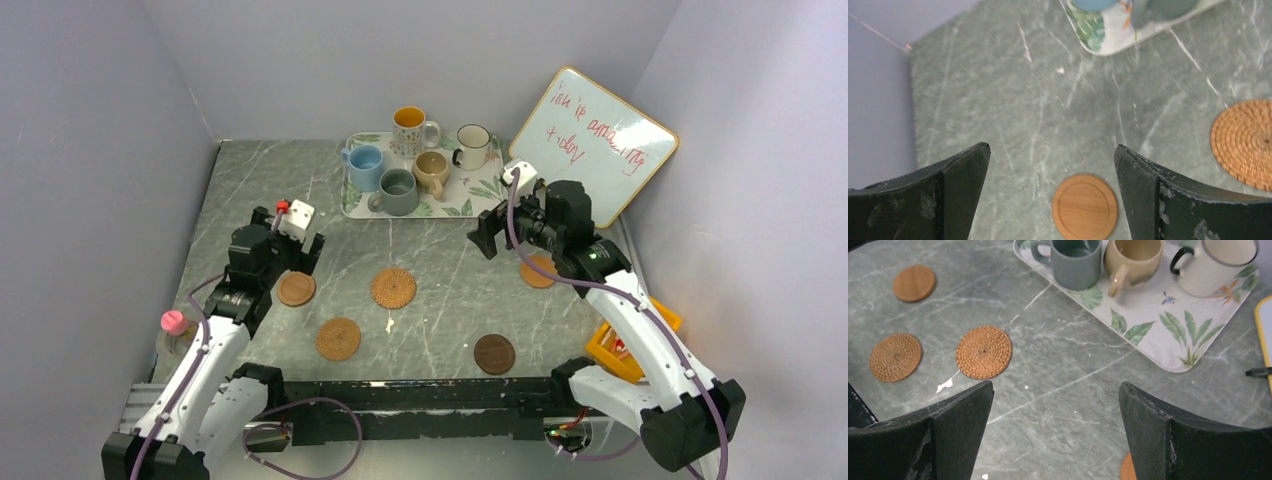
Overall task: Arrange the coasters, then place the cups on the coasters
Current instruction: Move the coaster to the center of the board.
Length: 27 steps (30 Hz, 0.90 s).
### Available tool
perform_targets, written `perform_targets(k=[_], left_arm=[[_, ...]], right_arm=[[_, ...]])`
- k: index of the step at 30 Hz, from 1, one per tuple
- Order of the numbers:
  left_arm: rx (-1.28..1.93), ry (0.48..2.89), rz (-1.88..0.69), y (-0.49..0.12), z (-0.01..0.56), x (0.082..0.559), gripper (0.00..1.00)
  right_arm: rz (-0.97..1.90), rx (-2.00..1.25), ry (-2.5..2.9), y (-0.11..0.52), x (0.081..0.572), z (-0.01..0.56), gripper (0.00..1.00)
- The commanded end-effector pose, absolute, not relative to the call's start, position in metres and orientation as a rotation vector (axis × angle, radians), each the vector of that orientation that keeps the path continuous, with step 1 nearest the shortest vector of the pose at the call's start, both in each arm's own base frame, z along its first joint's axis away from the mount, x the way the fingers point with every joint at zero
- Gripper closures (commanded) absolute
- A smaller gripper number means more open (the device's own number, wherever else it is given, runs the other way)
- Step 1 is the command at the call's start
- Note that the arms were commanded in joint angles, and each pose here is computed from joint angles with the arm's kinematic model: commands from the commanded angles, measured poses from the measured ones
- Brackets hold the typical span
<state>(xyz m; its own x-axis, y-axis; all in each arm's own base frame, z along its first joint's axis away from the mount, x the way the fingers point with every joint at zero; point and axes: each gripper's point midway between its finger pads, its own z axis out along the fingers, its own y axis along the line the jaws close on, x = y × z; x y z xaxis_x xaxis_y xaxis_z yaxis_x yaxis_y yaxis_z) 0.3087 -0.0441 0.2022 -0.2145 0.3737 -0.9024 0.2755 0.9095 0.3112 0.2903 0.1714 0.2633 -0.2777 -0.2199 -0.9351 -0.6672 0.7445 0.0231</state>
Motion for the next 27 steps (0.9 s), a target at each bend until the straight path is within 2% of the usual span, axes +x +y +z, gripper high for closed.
perform_targets(k=[1,15,27], left_arm=[[0.505,1.828,0.052,-0.052,0.194,0.312,0.0],[0.519,1.822,0.05,-0.053,0.19,0.309,0.0],[0.512,1.887,0.168,-0.035,0.179,0.317,0.0]], right_arm=[[0.477,-0.703,1.861,0.176,0.303,0.245,0.0],[0.438,-0.754,1.943,0.185,0.312,0.21,0.0],[0.425,-0.761,1.974,0.184,0.315,0.198,0.0]])
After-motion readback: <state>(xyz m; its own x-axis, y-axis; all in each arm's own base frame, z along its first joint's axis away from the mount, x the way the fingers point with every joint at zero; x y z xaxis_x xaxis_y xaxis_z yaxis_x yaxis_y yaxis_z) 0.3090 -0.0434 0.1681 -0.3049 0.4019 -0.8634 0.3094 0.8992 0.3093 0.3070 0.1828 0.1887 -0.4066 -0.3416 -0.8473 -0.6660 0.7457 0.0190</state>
